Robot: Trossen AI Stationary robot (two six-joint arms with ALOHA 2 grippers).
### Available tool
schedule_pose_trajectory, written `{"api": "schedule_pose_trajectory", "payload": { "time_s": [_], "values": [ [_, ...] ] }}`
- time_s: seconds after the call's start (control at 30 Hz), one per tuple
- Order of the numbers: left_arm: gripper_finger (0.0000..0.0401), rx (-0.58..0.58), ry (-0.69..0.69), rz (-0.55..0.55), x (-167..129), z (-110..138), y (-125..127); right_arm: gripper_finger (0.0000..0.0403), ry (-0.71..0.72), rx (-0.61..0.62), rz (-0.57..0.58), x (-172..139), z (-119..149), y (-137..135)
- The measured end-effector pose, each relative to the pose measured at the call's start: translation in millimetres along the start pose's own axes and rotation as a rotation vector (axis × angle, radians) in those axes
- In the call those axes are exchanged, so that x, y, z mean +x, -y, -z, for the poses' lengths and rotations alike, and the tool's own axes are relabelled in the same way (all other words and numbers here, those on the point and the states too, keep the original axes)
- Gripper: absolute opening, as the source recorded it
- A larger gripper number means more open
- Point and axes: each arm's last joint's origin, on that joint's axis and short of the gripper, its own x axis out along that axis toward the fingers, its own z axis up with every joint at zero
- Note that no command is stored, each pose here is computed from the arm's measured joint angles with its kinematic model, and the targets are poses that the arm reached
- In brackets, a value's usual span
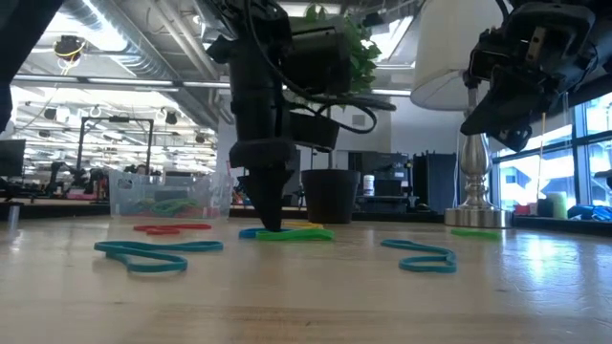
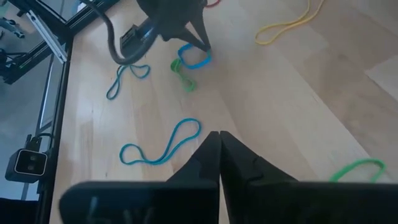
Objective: Pick and place rubber bands into bin
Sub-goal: Put the blue rubber band into the transparent bin
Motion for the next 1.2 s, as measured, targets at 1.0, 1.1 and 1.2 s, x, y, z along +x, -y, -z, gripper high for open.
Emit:
{"api": "schedule_pose_trajectory", "payload": {
  "time_s": [1.0, 1.1, 1.2],
  "values": [
    [0.0003, -0.490, -0.008, -0.327, -159, 82, -181, 0.0004, 0.111, 0.068, 0.050, 0, -6, -1],
    [0.0002, -0.531, -0.018, -0.257, -138, 93, -206, 0.0004, 0.125, 0.116, 0.062, 0, -7, 0],
    [0.0002, -0.575, 0.014, -0.178, -117, 105, -224, 0.0004, 0.132, 0.160, 0.065, 0, -7, 0]
  ]
}}
